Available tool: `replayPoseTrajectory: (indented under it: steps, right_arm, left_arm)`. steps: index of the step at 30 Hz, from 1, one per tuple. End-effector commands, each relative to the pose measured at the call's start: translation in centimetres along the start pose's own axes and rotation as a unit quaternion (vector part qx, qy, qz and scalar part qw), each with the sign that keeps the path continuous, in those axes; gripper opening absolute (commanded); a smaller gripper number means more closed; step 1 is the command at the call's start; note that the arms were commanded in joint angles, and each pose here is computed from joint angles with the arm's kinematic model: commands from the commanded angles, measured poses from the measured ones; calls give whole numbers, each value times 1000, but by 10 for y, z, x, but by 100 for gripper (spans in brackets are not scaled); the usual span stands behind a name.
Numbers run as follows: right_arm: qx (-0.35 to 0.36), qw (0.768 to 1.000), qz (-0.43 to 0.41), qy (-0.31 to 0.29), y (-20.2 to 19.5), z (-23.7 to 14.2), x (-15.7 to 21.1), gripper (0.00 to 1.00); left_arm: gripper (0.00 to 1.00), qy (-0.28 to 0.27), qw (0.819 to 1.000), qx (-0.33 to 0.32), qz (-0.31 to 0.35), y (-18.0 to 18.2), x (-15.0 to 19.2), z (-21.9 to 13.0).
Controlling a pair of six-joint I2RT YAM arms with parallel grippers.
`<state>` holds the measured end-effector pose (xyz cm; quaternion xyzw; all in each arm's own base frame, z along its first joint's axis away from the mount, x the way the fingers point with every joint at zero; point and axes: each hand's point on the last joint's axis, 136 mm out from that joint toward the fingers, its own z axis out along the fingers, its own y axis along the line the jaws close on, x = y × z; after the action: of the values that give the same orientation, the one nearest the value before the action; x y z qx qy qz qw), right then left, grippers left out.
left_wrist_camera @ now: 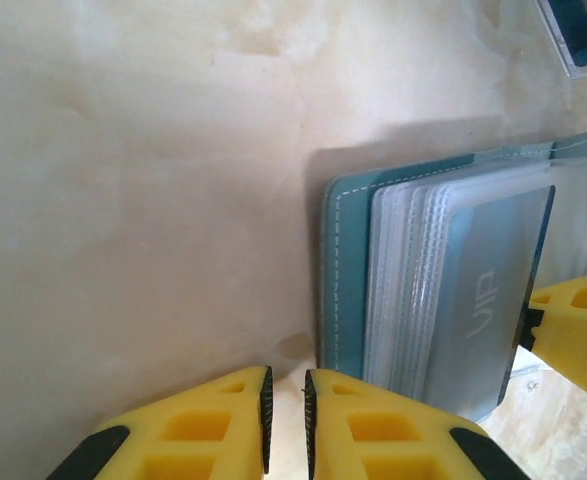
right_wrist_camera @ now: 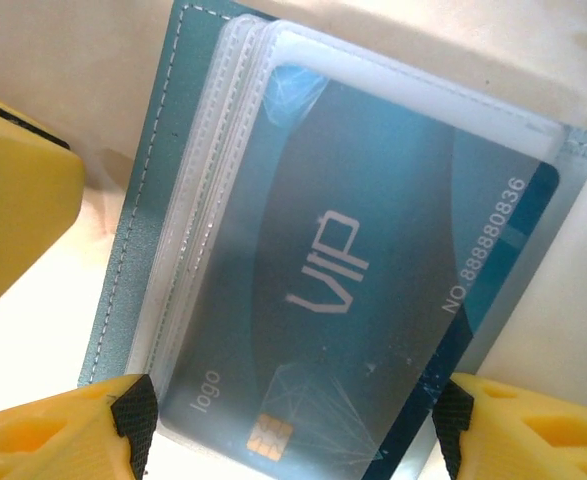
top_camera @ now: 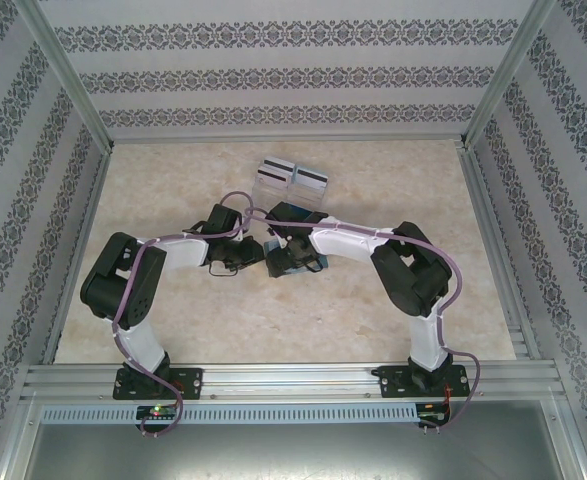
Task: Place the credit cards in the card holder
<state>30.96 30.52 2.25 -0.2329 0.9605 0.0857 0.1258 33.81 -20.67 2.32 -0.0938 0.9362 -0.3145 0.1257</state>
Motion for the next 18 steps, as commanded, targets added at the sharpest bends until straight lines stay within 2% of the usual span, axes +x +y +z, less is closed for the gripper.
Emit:
replayPoseTrajectory:
  steps: [1,7,12,18]
  right_arm:
    - [36,999,9,31,-12,13,14,77]
    - [-1,999,35,15,1,6,4,80]
    - [-5,999,39,8,4,2,-3,80]
    - [30,999,27,25,-4,11,2,73]
  left_arm:
    - [19,-17,1000,11,0,-4,-7,-8]
    - [19,-15,1000,10,1,-3,-7,-8]
    - [19,-12,1000,10,2,-3,-6,-7]
    - [19,-11,1000,10,7,-5,-7,-7]
